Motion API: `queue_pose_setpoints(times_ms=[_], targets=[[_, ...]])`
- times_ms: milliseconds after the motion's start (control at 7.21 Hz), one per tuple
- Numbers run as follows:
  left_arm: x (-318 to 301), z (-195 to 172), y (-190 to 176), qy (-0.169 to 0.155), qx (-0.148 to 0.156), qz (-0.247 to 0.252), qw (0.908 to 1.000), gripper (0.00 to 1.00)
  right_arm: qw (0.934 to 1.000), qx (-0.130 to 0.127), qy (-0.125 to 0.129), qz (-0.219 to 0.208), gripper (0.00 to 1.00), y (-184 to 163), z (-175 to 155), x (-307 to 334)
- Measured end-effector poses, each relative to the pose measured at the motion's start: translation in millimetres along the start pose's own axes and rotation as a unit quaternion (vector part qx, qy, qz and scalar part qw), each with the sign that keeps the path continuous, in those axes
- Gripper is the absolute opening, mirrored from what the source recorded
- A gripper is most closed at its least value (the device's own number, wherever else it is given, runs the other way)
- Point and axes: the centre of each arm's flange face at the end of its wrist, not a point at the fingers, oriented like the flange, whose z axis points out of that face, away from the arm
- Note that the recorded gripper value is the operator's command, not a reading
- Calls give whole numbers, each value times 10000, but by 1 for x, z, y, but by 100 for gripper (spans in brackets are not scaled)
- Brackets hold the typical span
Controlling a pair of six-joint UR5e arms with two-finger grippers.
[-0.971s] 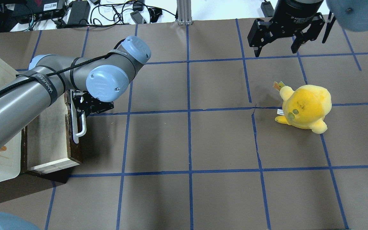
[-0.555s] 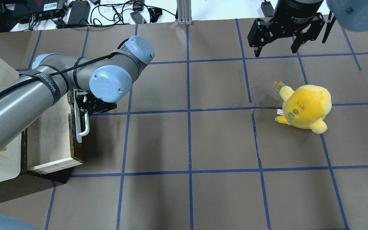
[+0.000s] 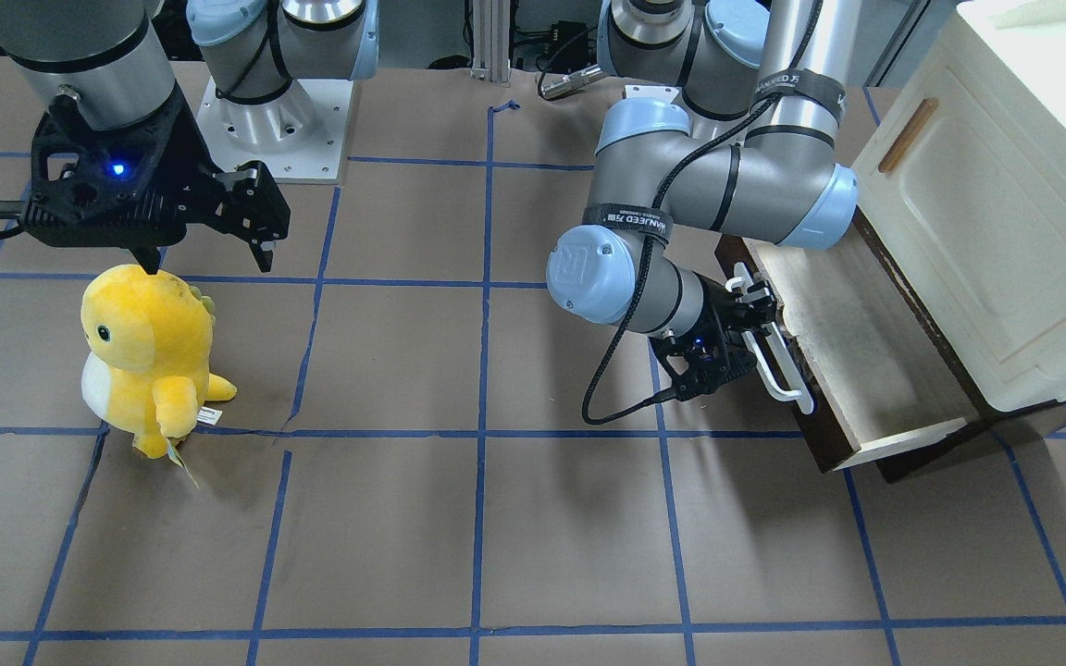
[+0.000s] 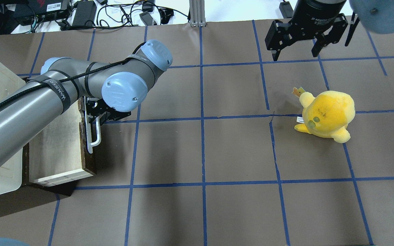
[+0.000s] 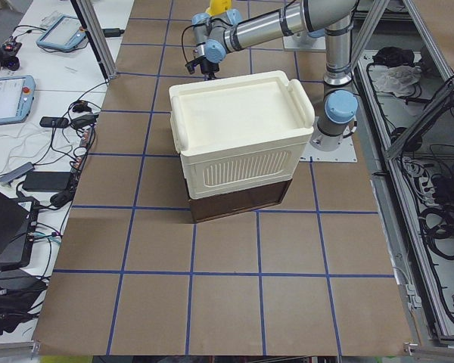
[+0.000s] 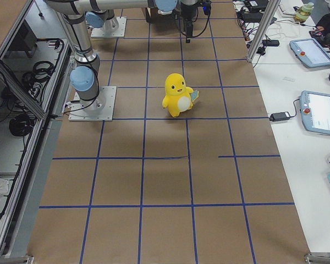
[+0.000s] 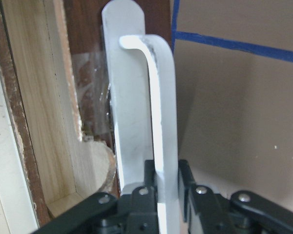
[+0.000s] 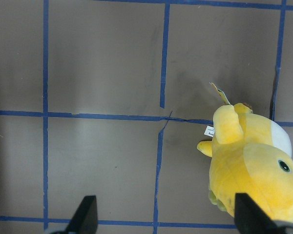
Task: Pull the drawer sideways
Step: 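Pull the handle with the left gripper, sliding the drawer out, then open the left gripper and release the drawer handle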
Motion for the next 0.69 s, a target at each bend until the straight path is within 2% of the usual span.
queue_pose_setpoints(times_ms=[139, 277, 416, 693], targets=[[-3, -6, -1, 76, 36, -35, 10000, 100, 10000, 0, -1, 0, 100, 0, 0, 0], [-10, -20, -2, 370, 36, -148, 9992, 100, 10000, 0, -1, 0, 100, 0, 0, 0], [-19, -42, -5, 845, 0, -307, 9960, 100, 10000, 0, 2, 0, 100, 0, 0, 0], [-47, -87, -12, 1724, 176, -604, 9830, 100, 10000, 0, 4, 0, 100, 0, 0, 0]])
